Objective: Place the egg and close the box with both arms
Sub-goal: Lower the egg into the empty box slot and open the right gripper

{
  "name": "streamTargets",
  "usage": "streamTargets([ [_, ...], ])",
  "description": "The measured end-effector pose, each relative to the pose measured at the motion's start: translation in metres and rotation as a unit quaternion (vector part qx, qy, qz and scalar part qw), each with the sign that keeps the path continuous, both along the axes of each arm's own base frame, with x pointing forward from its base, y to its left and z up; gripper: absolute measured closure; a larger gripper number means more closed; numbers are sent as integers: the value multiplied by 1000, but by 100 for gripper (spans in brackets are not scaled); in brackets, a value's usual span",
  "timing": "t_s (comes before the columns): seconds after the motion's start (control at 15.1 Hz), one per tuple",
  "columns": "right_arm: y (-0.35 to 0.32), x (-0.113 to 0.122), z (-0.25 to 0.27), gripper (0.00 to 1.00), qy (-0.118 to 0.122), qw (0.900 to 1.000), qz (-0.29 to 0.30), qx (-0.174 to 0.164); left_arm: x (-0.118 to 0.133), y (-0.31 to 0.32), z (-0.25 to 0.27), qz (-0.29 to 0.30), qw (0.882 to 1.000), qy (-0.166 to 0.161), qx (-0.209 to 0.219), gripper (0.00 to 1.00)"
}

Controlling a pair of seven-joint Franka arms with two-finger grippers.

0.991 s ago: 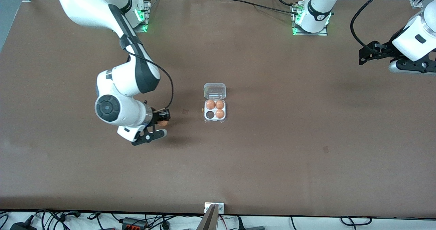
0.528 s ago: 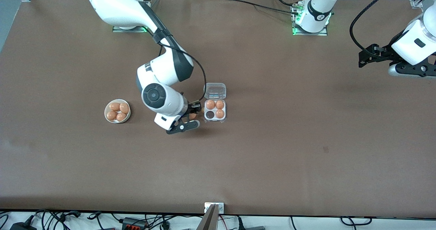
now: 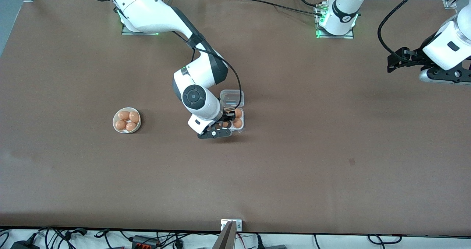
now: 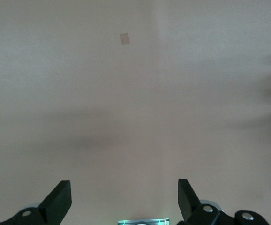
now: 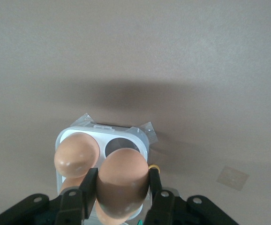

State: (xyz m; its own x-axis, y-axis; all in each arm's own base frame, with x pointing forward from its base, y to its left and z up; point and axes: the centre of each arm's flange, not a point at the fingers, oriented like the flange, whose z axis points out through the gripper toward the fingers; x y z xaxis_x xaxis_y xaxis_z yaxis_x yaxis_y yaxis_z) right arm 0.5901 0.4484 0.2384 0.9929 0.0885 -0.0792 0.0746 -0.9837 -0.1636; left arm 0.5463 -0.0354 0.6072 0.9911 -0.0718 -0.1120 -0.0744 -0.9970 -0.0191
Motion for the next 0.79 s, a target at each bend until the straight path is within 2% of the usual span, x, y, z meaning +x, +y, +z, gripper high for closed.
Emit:
streamTargets([
  [0.26,3,-2,-2,52,14,1000,-14,16,0,1,0,0,1000,-1,6,0],
  [0.79,4,-5,-14,52,21,1000,-13,12,0,3,1,0,1000,-1,13,0],
])
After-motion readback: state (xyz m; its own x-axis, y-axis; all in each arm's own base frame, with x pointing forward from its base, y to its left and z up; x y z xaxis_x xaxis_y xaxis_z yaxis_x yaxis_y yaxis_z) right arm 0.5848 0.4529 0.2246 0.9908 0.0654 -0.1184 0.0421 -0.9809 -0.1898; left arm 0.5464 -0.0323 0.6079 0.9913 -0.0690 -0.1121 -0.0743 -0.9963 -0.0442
